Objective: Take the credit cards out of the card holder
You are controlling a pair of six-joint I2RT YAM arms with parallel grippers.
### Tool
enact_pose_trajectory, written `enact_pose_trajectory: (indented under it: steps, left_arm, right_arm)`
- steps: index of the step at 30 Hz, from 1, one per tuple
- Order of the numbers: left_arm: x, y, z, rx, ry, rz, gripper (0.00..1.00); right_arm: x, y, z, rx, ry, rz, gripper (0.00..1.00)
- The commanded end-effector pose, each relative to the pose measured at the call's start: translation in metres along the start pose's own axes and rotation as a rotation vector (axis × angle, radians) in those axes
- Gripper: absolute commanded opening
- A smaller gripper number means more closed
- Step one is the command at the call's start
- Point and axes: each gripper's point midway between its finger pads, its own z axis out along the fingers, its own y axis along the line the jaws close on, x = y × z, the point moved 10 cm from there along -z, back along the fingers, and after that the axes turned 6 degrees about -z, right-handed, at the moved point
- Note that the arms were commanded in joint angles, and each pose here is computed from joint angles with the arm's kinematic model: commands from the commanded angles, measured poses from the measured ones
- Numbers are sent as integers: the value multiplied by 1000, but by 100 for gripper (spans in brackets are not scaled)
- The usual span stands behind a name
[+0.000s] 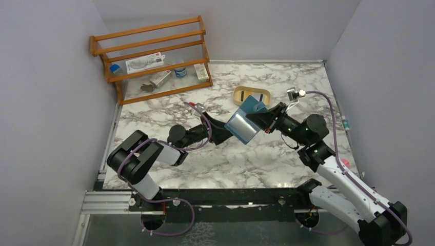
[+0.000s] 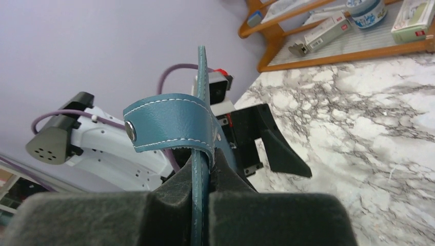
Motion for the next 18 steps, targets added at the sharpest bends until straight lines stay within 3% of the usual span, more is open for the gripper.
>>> enact_pose_trajectory:
  steps: [1, 8, 13, 18]
  left_arm:
    - [-29, -37, 13, 235, -176, 111, 71]
    - [-44, -58, 13, 307, -206, 159, 68]
    - [-39, -70, 8, 399, -90, 145, 73]
    - [-23, -73, -7, 417, 14, 100, 85]
  right_arm:
    - [-24, 18, 4, -87, -108, 4, 1]
    - [-18, 14, 6, -104, -102, 31, 1]
    - [-20, 14, 5, -79, -128, 26, 1]
    - [-24, 14, 2, -44, -167, 11, 1]
